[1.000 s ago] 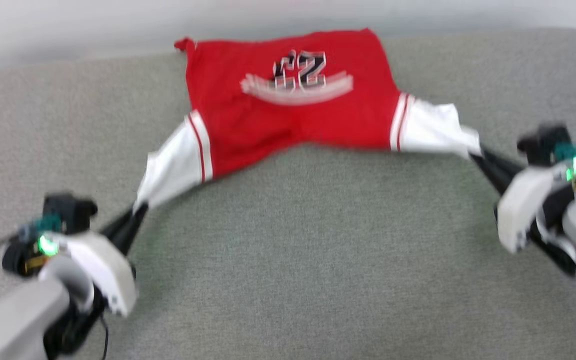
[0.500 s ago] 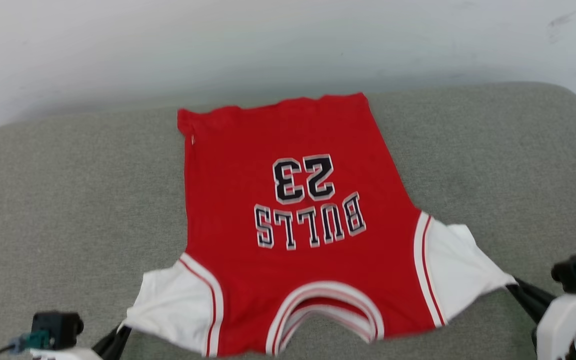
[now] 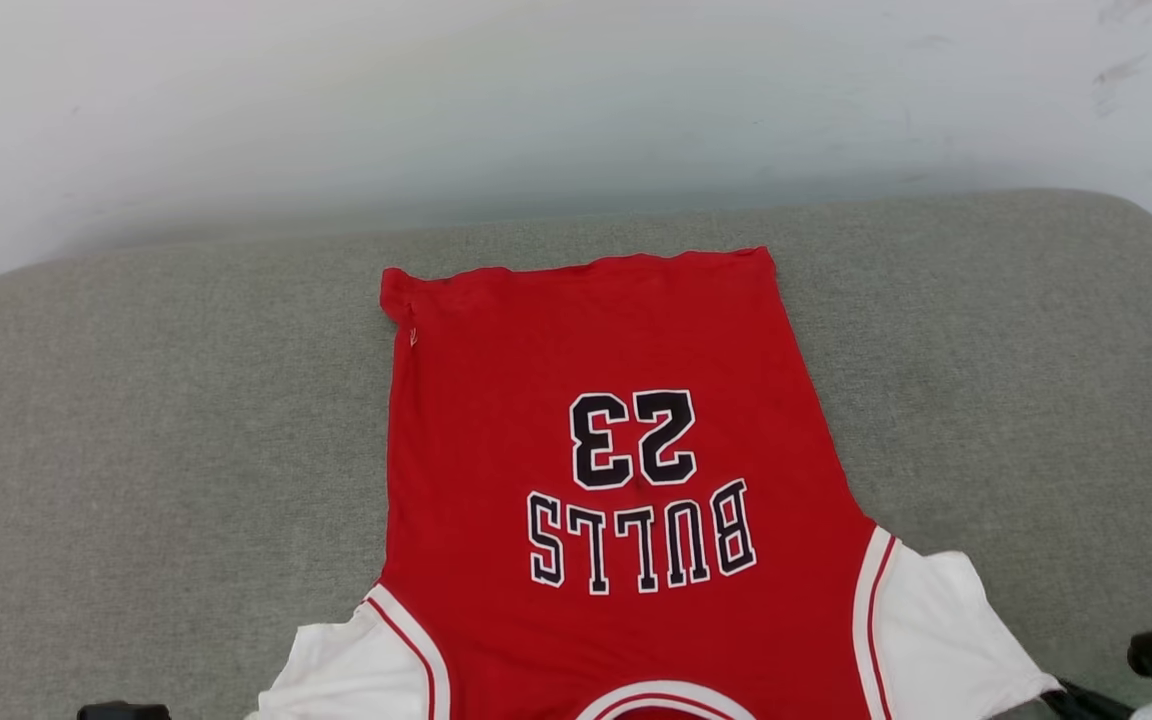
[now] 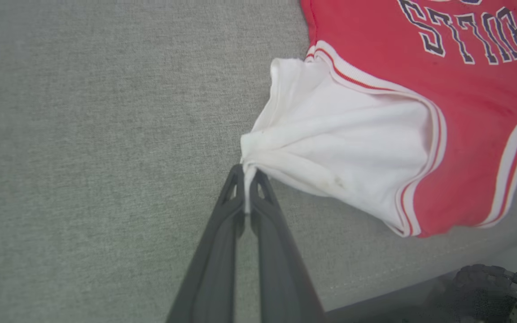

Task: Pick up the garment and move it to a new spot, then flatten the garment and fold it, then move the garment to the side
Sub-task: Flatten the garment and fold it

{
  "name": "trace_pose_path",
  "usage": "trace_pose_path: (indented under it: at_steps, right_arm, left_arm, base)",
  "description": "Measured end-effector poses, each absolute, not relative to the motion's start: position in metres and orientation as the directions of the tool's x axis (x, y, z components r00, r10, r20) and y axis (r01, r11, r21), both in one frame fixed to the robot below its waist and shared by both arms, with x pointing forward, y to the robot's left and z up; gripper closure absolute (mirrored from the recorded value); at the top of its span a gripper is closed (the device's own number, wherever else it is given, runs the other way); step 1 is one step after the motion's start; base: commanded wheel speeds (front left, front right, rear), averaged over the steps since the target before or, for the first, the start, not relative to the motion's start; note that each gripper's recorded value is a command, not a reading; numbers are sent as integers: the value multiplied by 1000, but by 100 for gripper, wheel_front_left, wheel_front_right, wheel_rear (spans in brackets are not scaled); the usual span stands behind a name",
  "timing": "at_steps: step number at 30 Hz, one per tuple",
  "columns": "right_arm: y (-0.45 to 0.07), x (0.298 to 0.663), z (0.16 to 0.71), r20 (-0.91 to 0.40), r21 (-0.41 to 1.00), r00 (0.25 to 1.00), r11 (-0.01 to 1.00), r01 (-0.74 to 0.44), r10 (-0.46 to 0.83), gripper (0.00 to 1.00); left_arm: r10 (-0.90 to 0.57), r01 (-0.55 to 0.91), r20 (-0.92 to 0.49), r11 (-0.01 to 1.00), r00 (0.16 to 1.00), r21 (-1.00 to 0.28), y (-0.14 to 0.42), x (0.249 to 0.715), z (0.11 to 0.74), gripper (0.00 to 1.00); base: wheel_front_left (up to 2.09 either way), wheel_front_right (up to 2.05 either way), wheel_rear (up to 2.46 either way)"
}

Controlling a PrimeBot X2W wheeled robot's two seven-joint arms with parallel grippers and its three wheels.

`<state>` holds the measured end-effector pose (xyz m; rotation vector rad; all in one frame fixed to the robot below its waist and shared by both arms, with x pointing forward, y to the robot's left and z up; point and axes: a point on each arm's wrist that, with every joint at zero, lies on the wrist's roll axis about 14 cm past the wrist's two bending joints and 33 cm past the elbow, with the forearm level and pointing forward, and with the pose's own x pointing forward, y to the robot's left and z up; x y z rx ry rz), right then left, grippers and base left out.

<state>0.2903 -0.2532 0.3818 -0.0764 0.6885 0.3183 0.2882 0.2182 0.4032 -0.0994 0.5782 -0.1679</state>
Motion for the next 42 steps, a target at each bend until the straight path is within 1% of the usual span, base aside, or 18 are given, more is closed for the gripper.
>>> trace_pose_path:
  at_steps: [1,3,4,6,8,10,13,16,18,20,22,24,26,31,33,37,42]
  right_arm:
    - [-253,294,386,-630,22,731,947,-321,263,0]
    - [-244,300,391,-636,14,718,935,-354,281,0]
    - [-241,310,400,-614,0,734,930,-367,290,0]
    - [-241,342,429,-550,-57,785,925,-376,285,0]
    - [-236,369,456,-497,-96,816,916,-389,295,0]
    - [-230,392,478,-462,-134,833,904,-406,305,0]
    - [-221,432,523,-373,-191,870,891,-412,323,0]
    - [-209,472,563,-297,-215,892,886,-411,342,0]
    - [-202,496,579,-289,-227,893,882,-414,345,0]
    - [-194,517,583,-325,-233,882,874,-425,342,0]
    - [-186,536,576,-404,-221,850,865,-450,338,0]
    - [-178,547,554,-537,-168,777,861,-480,328,0]
    - [-172,558,535,-644,-132,700,856,-500,309,0]
    - [-170,590,501,-798,-95,558,866,-490,228,0]
    - [-168,602,484,-836,-99,515,869,-484,191,0]
    - [-155,626,452,-874,-75,456,878,-473,171,0]
    - [-136,640,394,-915,-33,369,878,-477,166,0]
  left_arm:
    - [-185,128,-528,982,829,-142,218,290,405,100]
    - [-172,120,-508,984,844,-133,219,298,410,100]
    - [-170,125,-508,985,845,-123,219,299,410,100]
    - [-177,131,-494,983,851,-126,217,305,413,100]
    - [-190,148,-487,981,852,-125,213,307,414,100]
    - [-198,158,-475,980,857,-123,210,312,417,100]
    - [-209,174,-448,978,870,-117,206,323,425,100]
    - [-211,184,-431,977,877,-105,203,332,429,100]
    - [-210,184,-418,978,884,-102,201,340,431,100]
    - [-208,185,-412,978,887,-95,200,346,431,100]
    - [-207,184,-404,978,891,-96,198,353,430,100]
    - [-208,184,-401,978,892,-97,197,359,428,100]
    - [-204,183,-404,979,892,-91,196,364,425,100]
    - [-198,176,-402,980,894,-92,193,377,418,100]
    - [-196,174,-403,981,894,-91,192,381,414,100]
    - [-189,169,-412,982,891,-84,193,387,406,100]
    - [-185,166,-436,983,881,-81,192,393,392,100]
  base:
    - [0,0,0]
    - [0,0,0]
    - [0,0,0]
    - [0,0,0]
    - [0,0,0]
    - [0,0,0]
    - [0,0,0]
    - [0,0,0]
    - [0,0,0]
    - [0,0,0]
    - [0,0,0]
    - [0,0,0]
    - [0,0,0]
    - [0,0,0]
    - [0,0,0]
    - [0,0,0]
    - [0,0,0]
